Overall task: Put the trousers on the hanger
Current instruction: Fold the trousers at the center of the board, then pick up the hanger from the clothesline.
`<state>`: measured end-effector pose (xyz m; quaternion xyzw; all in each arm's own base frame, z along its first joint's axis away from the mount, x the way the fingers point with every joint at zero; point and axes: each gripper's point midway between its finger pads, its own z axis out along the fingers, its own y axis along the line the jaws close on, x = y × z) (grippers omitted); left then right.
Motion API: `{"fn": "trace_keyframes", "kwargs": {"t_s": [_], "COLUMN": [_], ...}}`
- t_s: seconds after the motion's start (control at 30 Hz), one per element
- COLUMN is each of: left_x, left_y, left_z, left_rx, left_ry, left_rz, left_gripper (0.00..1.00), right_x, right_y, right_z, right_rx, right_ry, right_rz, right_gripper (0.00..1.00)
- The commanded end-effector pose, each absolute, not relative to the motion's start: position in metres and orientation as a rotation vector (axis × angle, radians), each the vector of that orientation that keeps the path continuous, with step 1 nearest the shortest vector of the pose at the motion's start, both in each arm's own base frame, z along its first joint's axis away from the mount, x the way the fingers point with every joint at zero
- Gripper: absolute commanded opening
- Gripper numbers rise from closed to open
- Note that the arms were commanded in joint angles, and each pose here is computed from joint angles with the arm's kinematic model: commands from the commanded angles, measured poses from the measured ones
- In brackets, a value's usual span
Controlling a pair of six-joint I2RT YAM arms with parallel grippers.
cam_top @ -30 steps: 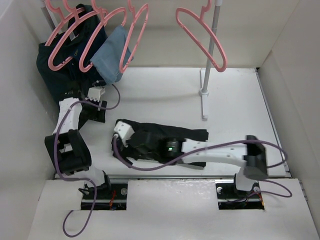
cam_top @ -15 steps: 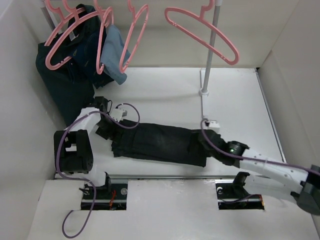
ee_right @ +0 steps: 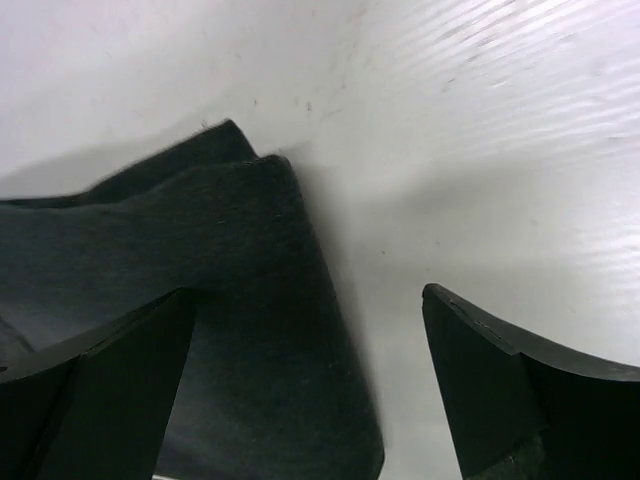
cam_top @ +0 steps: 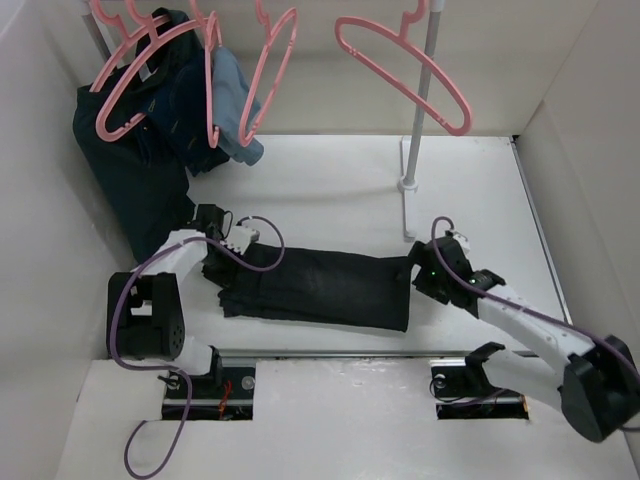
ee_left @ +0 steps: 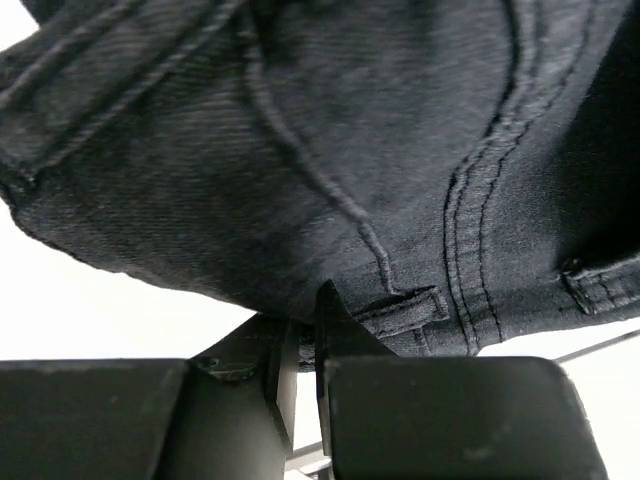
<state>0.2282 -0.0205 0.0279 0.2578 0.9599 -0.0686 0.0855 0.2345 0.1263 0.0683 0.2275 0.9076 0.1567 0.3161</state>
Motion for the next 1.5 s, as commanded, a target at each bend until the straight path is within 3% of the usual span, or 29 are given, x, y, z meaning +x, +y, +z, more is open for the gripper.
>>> {"fn": "trace_keyframes", "kwargs": {"t_s": [0.0, 0.1, 0.13, 0.2, 0.23, 0.27, 0.3, 0.57, 0.6, 0.67, 0.7, 0.83, 1.1, 1.33, 1.4, 1.47], "left_x": [0.204, 0.204, 0.2, 0.206, 0.202, 0.206, 0.21, 0.231, 0.229, 0.224, 0.228, 0.229, 0.237, 0.191, 0.192, 0.204], "left_y": [0.009, 0.006, 0.004, 0.003, 0.003, 0.006, 0.007, -0.005, -0.005, -0.005, -0.005, -0.001, 0.01, -0.061, -0.077, -0.081], "left_z": [0.013, 0.008, 0.006, 0.006, 0.004, 0.004, 0.004, 0.019, 0.02, 0.021, 0.031, 0.063, 0.193, 0.322, 0.359, 0.378], "left_rx": [0.848, 0.827, 0.829, 0.839, 0.826, 0.821, 0.816, 0.804, 0.803, 0.821, 0.829, 0.874, 0.84, 0.886, 0.849, 0.826], "left_ry": [2.954, 2.948, 2.956, 2.933, 2.946, 2.936, 2.922, 2.865, 2.86, 2.844, 2.792, 2.635, 2.114, 1.657, 1.607, 1.597], "left_rz": [0.029, 0.031, 0.027, 0.046, 0.043, 0.076, 0.094, 0.042, 0.043, 0.033, 0.048, 0.113, 0.354, -0.002, -0.114, -0.141], "left_gripper": [0.0, 0.0, 0.0, 0.0, 0.0, 0.0, 0.0, 0.0, 0.09, 0.41, 0.72, 1.0, 1.0, 1.0, 0.96, 0.95], "right_x": [0.259, 0.269, 0.267, 0.28, 0.287, 0.291, 0.3, 0.35, 0.346, 0.344, 0.336, 0.317, 0.275, 0.253, 0.252, 0.258], "right_y": [0.151, 0.164, 0.162, 0.16, 0.158, 0.154, 0.146, 0.121, 0.121, 0.121, 0.12, 0.101, 0.044, 0.043, 0.066, 0.085], "right_z": [0.063, 0.058, 0.044, 0.046, 0.043, 0.042, 0.044, 0.065, 0.063, 0.063, 0.068, 0.111, 0.262, 0.381, 0.426, 0.427], "right_rx": [0.473, 0.43, 0.426, 0.459, 0.457, 0.476, 0.513, 0.549, 0.491, 0.462, 0.454, 0.472, 0.51, 0.38, 0.279, 0.209], "right_ry": [2.384, 2.395, 2.44, 2.428, 2.423, 2.422, 2.408, 2.321, 2.345, 2.364, 2.364, 2.268, 1.908, 1.696, 1.651, 1.675], "right_rz": [0.534, 0.593, 0.56, 0.567, 0.557, 0.548, 0.536, 0.458, 0.446, 0.439, 0.431, 0.332, 0.122, 0.172, 0.255, 0.259], "right_gripper": [1.0, 0.88, 0.66, 0.48, 0.17, 0.04, 0.0, 0.0, 0.17, 0.45, 0.65, 0.8, 0.81, 0.79, 0.77, 0.77]}}
